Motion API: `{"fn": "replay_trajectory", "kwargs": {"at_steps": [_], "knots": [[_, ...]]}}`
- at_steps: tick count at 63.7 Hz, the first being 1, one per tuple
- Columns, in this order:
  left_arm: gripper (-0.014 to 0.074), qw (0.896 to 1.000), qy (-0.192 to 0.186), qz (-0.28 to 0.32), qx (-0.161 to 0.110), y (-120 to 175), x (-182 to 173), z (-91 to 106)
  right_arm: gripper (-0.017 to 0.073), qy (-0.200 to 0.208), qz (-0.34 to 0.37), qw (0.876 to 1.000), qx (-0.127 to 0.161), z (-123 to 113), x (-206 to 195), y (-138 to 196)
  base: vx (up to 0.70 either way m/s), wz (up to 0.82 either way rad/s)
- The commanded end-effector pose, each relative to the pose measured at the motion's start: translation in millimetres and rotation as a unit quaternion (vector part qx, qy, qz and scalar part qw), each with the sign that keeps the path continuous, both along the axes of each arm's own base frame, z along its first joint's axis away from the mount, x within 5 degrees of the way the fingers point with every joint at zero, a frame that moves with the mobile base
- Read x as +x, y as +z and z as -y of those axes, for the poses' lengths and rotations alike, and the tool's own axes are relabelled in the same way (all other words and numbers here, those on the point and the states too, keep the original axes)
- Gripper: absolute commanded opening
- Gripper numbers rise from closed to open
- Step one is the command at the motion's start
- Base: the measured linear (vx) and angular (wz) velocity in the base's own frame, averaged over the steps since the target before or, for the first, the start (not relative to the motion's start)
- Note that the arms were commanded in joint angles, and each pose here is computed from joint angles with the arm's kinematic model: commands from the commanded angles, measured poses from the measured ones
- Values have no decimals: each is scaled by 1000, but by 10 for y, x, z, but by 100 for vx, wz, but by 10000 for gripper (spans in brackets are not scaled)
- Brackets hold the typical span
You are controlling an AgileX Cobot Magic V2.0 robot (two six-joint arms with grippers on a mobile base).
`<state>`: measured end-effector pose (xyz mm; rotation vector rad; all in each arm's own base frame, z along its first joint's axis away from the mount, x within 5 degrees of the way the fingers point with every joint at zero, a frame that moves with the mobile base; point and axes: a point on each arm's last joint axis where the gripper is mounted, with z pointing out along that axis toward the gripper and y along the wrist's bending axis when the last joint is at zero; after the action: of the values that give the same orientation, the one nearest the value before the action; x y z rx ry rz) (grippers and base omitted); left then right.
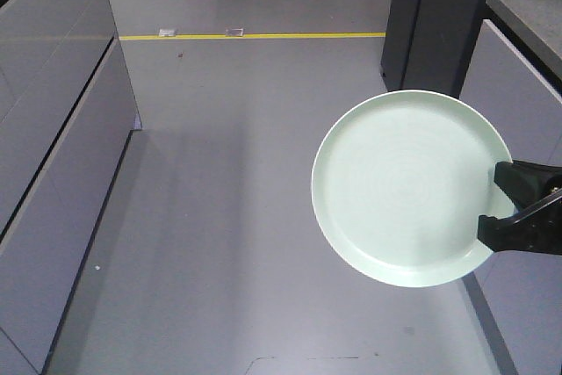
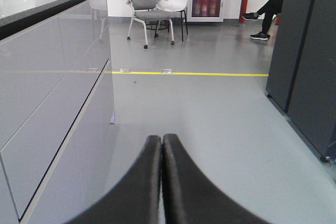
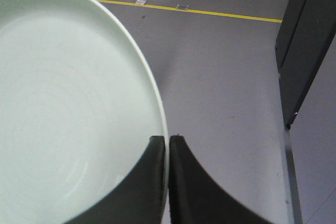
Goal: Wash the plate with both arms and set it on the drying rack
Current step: 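Drive the base along the aisle carrying the plate in the right gripper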
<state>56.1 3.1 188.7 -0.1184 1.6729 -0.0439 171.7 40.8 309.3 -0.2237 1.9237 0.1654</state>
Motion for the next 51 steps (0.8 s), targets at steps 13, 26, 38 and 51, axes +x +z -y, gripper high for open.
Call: {"fn": "replay_trajectory", "kwargs": {"at_steps": [13, 26, 38, 51], "knots": [[-6, 999, -4, 36, -3, 21, -1, 8, -6, -3, 60, 998, 7, 8, 22, 188, 16, 6], [-6, 999, -4, 36, -3, 21, -1, 8, -6, -3, 60, 998, 7, 8, 22, 188, 15, 1], [-6, 999, -4, 36, -3, 21, -1, 8, -6, -3, 60, 998, 7, 8, 22, 188, 14, -2], [-6, 999, -4, 36, -3, 21, -1, 8, -6, -3, 58, 998, 7, 8, 22, 184, 13, -2]]}}
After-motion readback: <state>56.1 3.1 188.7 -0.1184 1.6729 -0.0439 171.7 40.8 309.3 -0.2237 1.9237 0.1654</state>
